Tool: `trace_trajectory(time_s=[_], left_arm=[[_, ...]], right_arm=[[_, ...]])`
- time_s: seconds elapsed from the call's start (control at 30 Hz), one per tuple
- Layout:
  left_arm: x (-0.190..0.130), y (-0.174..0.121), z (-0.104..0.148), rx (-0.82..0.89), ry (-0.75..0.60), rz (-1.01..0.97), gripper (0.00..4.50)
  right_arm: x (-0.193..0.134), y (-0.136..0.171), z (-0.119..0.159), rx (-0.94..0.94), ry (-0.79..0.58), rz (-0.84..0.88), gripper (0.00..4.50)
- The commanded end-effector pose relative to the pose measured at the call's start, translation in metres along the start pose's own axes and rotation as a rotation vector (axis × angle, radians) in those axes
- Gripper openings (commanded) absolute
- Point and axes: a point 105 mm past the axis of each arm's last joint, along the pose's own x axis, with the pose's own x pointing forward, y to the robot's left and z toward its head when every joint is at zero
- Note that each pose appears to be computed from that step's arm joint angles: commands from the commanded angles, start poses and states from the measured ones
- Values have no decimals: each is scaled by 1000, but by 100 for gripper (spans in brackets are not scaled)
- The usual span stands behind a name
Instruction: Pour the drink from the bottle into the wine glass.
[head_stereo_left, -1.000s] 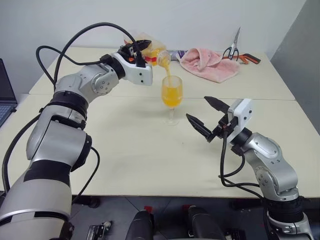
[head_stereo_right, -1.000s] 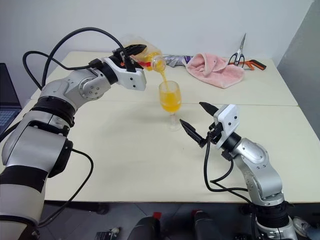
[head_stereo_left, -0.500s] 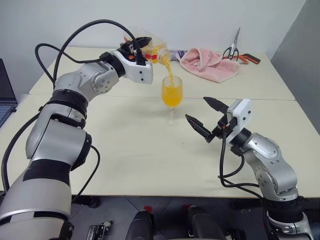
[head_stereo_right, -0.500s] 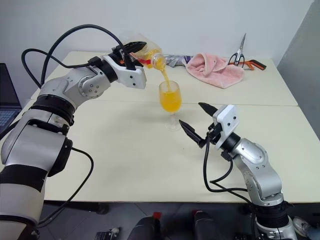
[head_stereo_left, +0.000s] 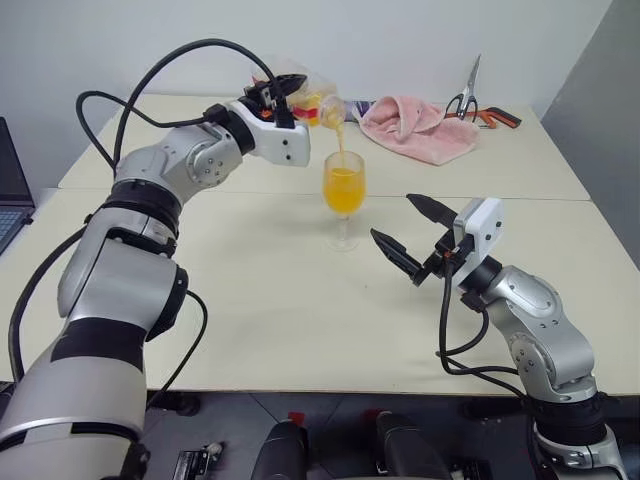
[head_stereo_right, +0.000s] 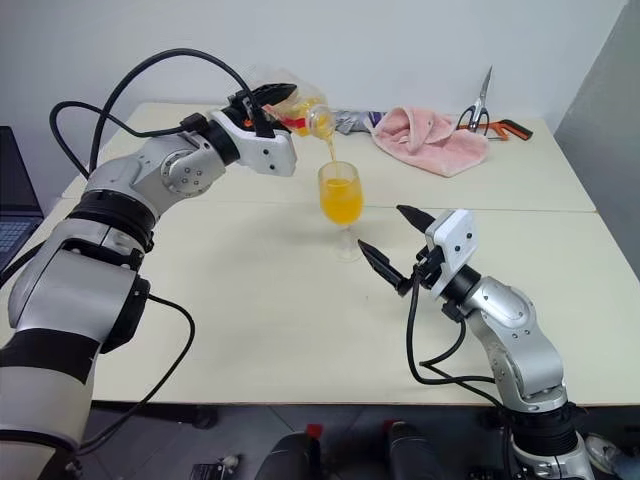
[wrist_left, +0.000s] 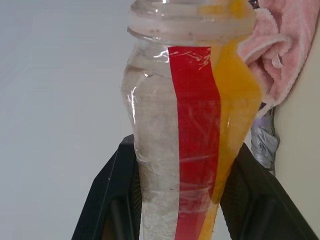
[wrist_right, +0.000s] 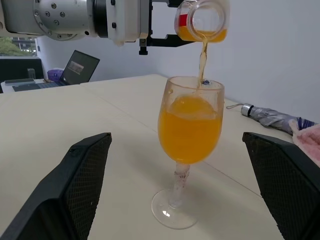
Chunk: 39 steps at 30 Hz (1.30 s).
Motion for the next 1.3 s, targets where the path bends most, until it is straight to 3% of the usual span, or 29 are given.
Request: trace_trajectory(time_s=[0.03, 0.3, 0.6, 0.77, 0.97, 1.1, 1.3], left_arm=[[1, 21, -4, -82, 22, 79, 167], [3, 14, -4, -386, 25, 96, 167], [-8, 14, -23, -866, 55, 177, 167], [-40, -3, -47, -1096, 151, 232, 167], [-108, -40, -76, -1298, 377, 306, 166], [-143, -59, -82, -1359, 483, 324, 166], [-167, -77, -87, -1414, 575, 350, 166]], right_arm=[[2, 4, 15, -25, -48, 20, 450], [3, 5, 18, -27, -56, 29, 450], [5, 15, 22, -34, -31, 134, 450], [6, 33, 19, -32, 54, 287, 450], [16, 39, 4, -29, 187, 330, 450], [24, 43, 0, -22, 221, 358, 450], [31, 49, -1, -38, 222, 398, 450]])
